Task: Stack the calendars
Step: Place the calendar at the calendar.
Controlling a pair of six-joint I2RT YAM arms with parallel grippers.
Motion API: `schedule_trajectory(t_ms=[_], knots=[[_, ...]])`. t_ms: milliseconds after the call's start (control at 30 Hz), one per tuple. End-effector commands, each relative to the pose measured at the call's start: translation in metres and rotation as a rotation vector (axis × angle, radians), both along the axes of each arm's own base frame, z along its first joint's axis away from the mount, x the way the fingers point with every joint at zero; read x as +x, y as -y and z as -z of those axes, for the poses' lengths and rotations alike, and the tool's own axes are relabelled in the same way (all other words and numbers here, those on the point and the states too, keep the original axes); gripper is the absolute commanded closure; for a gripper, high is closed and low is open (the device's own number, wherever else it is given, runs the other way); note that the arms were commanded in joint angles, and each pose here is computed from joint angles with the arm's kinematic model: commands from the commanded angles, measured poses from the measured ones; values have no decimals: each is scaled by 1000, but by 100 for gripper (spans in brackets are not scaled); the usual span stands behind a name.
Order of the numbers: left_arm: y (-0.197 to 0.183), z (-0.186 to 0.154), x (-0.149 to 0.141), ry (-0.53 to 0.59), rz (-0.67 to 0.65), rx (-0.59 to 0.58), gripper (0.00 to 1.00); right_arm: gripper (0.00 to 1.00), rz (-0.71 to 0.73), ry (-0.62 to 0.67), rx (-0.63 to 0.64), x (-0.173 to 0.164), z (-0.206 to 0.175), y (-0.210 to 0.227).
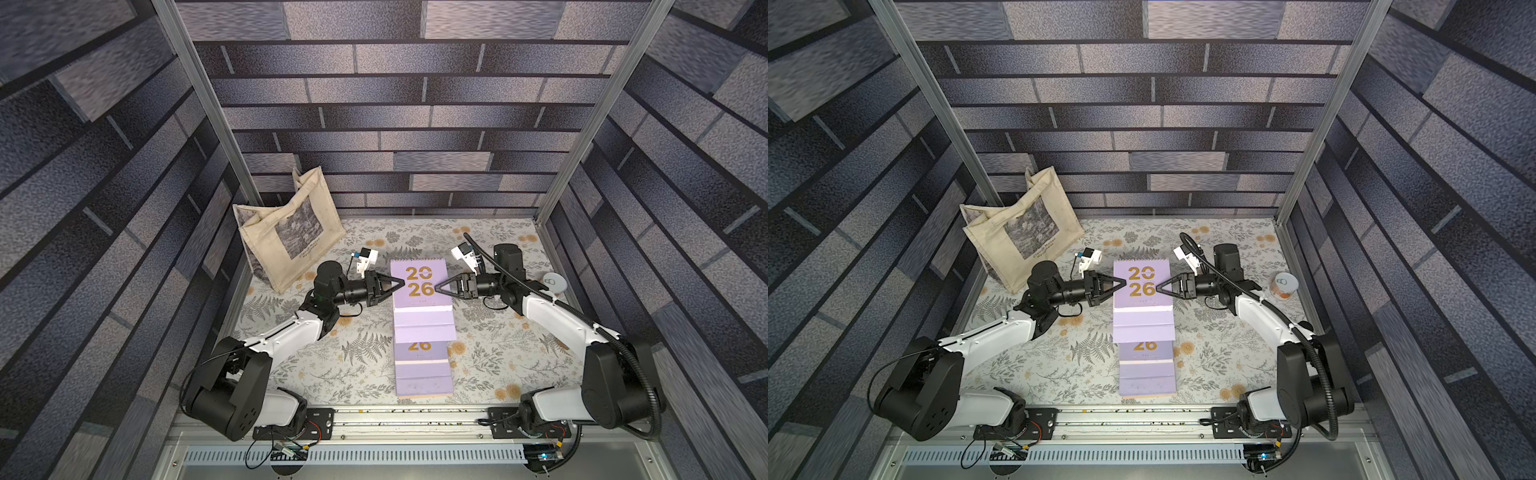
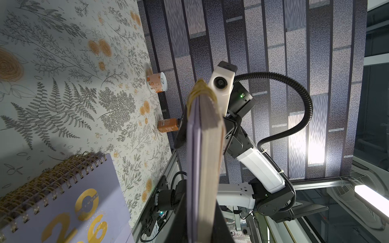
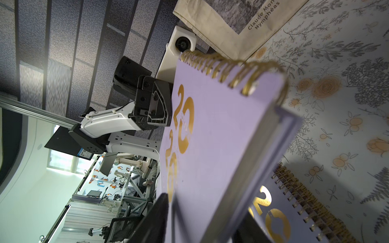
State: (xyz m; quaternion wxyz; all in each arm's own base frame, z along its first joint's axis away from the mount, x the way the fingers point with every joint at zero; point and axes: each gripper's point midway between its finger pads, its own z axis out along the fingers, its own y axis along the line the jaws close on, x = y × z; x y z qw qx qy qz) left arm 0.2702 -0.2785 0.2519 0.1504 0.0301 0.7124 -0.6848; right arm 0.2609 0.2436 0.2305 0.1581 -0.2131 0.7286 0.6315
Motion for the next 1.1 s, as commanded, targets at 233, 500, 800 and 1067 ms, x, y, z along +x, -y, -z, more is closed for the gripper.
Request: schedule_trajectory(t_ms=[233,500,800,1067], knots=[[7,-12,-8,99,58,-4,100,99,-18,54,24,5,-12,-8],[-13,9,5,71,6,69,67,100,-14,0,11,-1,-4,-9],[-54,5,20,84,-75,142,48,100,20,-117,-29,-17,14,-7],[-72,8,28,74,-120,161,50,100,24,-248,-68,-44,40,-1]])
